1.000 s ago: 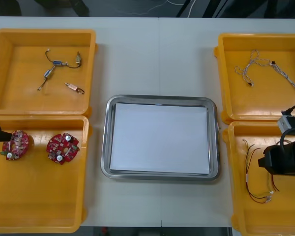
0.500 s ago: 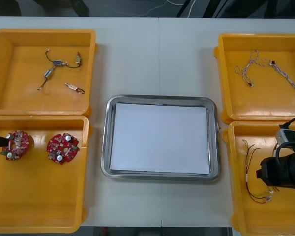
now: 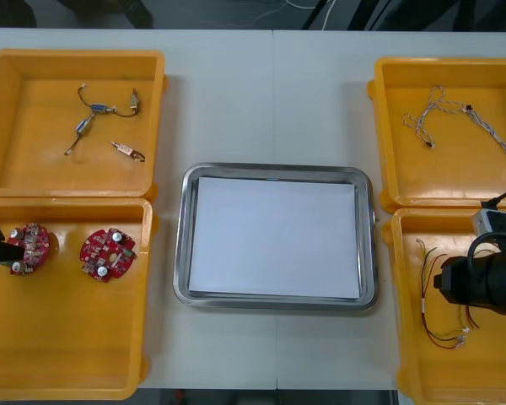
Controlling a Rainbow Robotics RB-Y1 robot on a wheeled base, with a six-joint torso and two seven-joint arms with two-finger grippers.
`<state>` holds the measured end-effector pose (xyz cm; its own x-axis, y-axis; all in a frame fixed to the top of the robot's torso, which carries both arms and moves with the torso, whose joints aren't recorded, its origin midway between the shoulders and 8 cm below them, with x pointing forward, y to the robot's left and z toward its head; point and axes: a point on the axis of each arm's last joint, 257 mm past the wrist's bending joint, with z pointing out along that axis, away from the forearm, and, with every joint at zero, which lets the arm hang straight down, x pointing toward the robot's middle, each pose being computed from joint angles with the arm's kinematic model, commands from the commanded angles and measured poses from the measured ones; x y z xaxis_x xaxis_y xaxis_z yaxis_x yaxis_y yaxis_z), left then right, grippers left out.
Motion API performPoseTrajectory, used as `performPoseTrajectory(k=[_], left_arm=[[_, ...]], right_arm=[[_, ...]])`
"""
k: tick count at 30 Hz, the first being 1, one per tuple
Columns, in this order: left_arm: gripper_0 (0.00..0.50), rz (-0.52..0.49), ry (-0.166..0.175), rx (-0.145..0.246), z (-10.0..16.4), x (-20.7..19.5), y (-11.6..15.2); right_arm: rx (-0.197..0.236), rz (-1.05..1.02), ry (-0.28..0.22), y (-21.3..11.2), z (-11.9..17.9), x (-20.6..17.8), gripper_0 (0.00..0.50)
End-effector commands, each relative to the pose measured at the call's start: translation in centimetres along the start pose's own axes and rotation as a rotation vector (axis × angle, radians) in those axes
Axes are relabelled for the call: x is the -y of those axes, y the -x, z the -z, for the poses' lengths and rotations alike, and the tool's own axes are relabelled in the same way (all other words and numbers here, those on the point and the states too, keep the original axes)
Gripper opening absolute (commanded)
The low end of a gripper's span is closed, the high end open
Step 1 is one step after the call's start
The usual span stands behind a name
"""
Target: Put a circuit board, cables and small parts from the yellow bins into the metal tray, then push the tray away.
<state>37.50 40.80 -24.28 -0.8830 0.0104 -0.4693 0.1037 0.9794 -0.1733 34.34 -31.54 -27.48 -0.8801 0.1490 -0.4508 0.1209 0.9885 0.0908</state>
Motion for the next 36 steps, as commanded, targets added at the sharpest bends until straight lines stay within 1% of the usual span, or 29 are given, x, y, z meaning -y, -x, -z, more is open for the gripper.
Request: performPoseTrajectory(k=[1,5,11,17,24,29,36], left_arm=[[0.5,-0.088,0.011,-0.028,0.3,-0.9,-0.7],[0.5,-0.089,0.011,-0.032,0.1,-1.0,-0.8],[0.5,-0.082,0.008,-0.033,-0.5,-1.0,-0.8],[0.5,-0.082,0.006,-0.027,-1.4,-1.0,-0.7],[0.5,-0.076,0.014,-0.029,-1.5,-1.5,-0.8],[0.5,-0.076,0.02,-0.031,-1.7,-1.8,-0.7],[0.5,-0.076,0.028,-0.021,-1.7,-2.1,-0.3]], right_arm=[[0.009,-0.023,0.009,-1.2,-0.3,-0.9,0.5],[0.002,-0.028,0.01,-1.8,-0.6,-1.1,0.5],[0.009,-0.044,0.025,-2.0,-1.0,-1.7,0.5],[0.004,-0.053,0.023,-2.3,-1.5,-1.8,0.5],[0.027,-0.069,0.031,-1.7,-2.9,-1.6,0.5],[0.019,-0.067,0.019,-2.2,-3.1,-1.3,0.5],[0.023,-0.072,0.009,-3.1,-3.5,-0.9,0.5]])
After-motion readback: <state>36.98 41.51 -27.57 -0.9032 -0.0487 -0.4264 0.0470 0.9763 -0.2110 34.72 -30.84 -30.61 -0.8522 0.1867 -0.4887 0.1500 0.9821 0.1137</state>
